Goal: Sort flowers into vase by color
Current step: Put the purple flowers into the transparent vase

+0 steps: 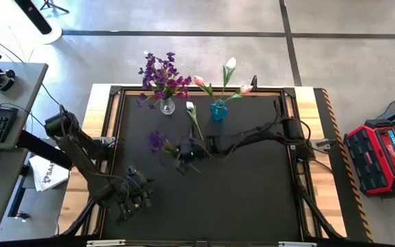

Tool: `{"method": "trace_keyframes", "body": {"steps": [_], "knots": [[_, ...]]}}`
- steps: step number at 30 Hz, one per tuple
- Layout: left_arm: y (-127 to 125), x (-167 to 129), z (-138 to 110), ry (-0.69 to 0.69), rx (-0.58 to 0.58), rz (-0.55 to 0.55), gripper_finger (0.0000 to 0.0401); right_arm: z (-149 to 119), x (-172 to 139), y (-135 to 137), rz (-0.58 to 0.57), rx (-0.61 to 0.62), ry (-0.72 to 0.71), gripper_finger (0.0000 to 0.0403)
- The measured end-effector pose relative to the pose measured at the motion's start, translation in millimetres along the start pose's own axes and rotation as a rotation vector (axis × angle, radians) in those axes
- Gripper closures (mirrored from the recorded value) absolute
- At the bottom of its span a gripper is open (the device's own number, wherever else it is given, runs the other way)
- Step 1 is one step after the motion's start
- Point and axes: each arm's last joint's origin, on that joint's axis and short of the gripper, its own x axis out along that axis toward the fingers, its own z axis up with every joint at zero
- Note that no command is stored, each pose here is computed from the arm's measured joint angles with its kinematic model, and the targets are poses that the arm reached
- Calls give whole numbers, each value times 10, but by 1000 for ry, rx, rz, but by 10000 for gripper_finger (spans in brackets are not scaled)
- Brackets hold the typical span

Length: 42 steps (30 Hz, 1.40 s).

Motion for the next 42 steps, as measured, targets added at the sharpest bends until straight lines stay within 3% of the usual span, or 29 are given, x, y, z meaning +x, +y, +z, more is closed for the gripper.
{"method": "trace_keyframes", "body": {"steps": [3,8,11,15,21,24,31,37,42], "knots": [[-29,73,-109,5,-10,28,233,159,-11,-92,-7,-24,-21,326],[-51,209,-266,-7,-79,83,233,196,-8,-159,2,-52,6,232],[-51,303,-331,-20,-145,120,233,130,-17,-122,-1,-72,55,188],[-38,419,-408,-18,-235,170,233,-61,-105,-6,-112,-152,159,161],[98,654,-409,29,-290,344,233,-442,-319,147,-460,-181,268,167],[234,828,-342,37,-270,427,233,-542,-381,221,-497,-145,285,181],[515,1177,-85,52,-160,570,233,-795,-240,145,-410,-68,294,226],[698,1356,110,55,-29,663,233,-838,-45,60,-179,48,205,267],[844,1244,310,91,72,760,233,-739,7,174,26,21,64,292]]}}
